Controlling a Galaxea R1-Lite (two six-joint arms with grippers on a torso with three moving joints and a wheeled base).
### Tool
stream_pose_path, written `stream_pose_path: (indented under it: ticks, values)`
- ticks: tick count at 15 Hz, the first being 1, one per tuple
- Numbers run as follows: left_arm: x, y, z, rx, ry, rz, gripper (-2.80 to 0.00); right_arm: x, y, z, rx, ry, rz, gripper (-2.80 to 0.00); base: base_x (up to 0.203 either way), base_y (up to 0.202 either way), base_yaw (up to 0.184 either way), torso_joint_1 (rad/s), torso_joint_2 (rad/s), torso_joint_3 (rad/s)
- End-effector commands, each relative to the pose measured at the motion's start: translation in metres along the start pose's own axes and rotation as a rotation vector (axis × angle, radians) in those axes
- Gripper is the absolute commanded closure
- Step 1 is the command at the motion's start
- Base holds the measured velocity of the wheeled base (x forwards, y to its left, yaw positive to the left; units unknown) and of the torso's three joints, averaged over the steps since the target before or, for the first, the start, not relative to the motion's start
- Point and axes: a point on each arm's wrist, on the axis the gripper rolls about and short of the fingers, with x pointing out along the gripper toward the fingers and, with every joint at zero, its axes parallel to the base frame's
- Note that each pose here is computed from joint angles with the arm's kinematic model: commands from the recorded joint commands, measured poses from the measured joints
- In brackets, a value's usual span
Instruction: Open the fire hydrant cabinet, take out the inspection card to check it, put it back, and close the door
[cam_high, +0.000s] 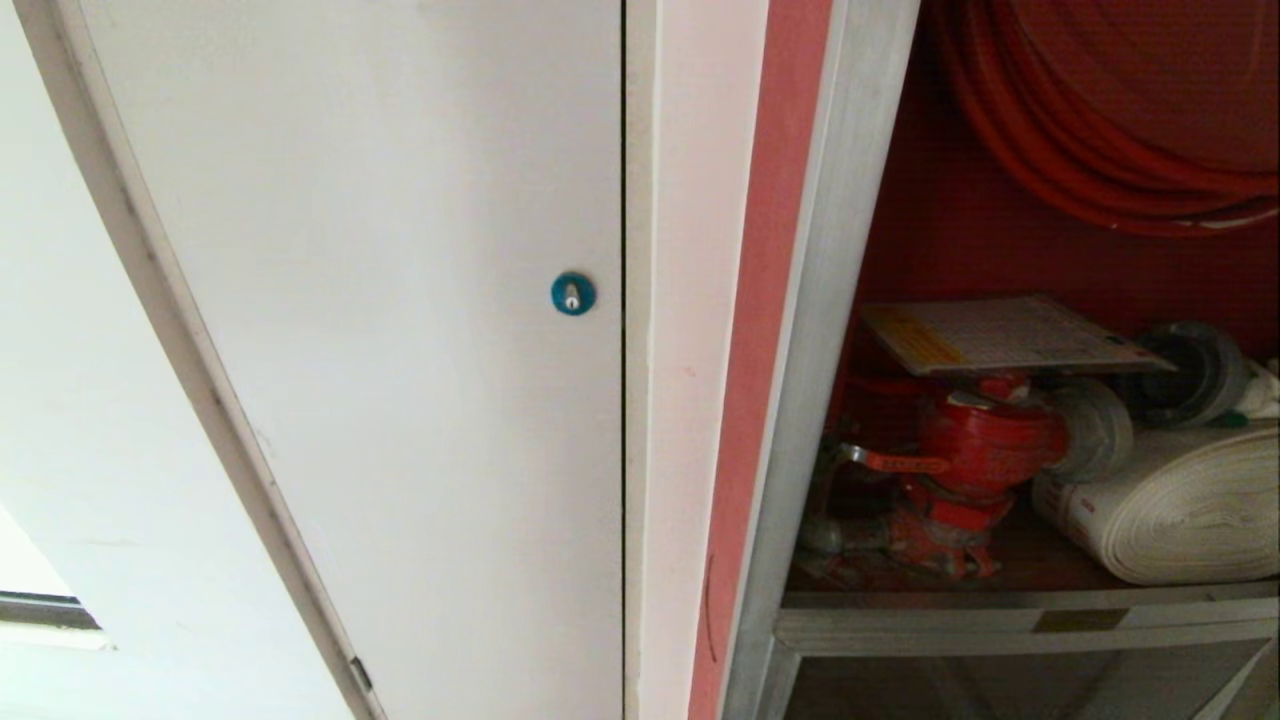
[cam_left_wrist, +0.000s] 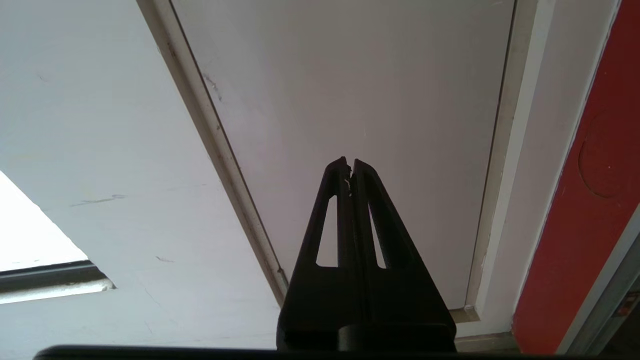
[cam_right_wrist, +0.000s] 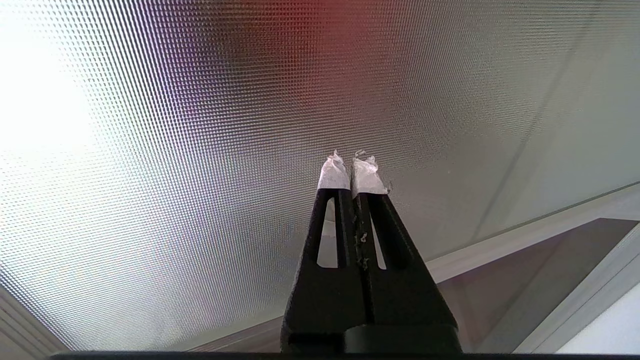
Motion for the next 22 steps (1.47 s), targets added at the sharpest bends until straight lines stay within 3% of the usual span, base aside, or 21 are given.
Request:
stream_pose_path:
  ticks: [1, 8, 11, 22]
  values:
    - [0.0, 0.0, 0.0001, 0.0, -0.001, 0.0, 0.0, 0.0005, 0.0, -0.0012, 0.0, 0.006, 0.001, 0.0, 0.0, 0.0, 0.0, 0.0, 0.0, 0.0]
    - [0.0, 0.0, -0.0004, -0.015, 0.003, 0.0, 0.0, 0.0005, 0.0, -0.0012, 0.0, 0.006, 0.001, 0.0, 0.0, 0.0, 0.0, 0.0, 0.0, 0.0]
    - [-0.0003, -0.0008, -0.006, -0.02, 0.062, -0.004, 0.0, 0.0005, 0.0, -0.0012, -0.001, 0.006, 0.001, 0.0, 0.0, 0.0, 0.0, 0.0, 0.0, 0.0]
    - [-0.0003, -0.0007, -0.0059, -0.076, 0.061, 0.004, 0.0, 0.0005, 0.0, -0.0012, 0.0, 0.006, 0.001, 0.0, 0.0, 0.0, 0.0, 0.0, 0.0, 0.0]
